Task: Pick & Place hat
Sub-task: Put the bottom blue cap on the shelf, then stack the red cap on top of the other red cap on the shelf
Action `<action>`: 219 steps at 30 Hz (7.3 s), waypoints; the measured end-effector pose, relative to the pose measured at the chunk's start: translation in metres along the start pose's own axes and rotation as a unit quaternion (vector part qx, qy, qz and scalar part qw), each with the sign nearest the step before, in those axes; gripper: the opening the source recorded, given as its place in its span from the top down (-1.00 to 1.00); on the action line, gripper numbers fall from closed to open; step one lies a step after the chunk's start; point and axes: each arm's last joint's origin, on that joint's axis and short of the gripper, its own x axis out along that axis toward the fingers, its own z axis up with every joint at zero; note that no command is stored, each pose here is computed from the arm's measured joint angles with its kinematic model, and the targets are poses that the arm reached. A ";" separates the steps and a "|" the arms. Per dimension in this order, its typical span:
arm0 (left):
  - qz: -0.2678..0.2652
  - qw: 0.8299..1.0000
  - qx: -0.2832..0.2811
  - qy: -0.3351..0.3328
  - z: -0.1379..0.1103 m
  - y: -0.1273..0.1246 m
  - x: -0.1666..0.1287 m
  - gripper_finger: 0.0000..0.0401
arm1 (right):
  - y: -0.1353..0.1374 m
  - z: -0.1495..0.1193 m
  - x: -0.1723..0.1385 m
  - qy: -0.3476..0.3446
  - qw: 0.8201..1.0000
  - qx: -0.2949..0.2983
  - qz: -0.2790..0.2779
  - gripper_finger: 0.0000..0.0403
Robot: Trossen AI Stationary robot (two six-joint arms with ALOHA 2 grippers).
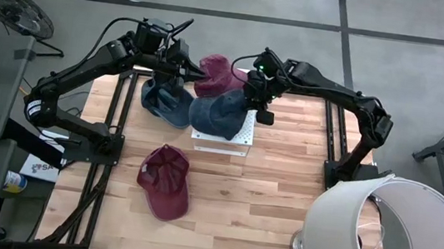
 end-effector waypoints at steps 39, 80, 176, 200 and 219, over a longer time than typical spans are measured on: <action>0.118 0.991 -0.019 0.053 -0.011 0.020 0.028 0.65 | 0.003 -0.006 0.000 0.036 0.990 0.138 0.003 0.13; 0.203 0.963 -0.014 0.179 -0.029 0.005 -0.011 0.65 | 0.046 -0.025 0.003 0.167 0.895 0.408 -0.071 -0.05; 0.066 0.910 -0.263 0.313 -0.235 -0.100 -0.023 0.65 | 0.262 0.035 0.066 0.032 0.909 0.402 -0.109 -0.05; 0.039 0.901 -0.250 0.353 -0.240 -0.101 0.005 0.05 | 0.262 0.036 0.066 0.027 0.912 0.395 -0.108 -0.05; 0.052 0.879 -0.264 0.394 -0.249 -0.100 0.025 0.42 | 0.262 0.035 0.066 0.029 0.916 0.385 -0.108 -0.05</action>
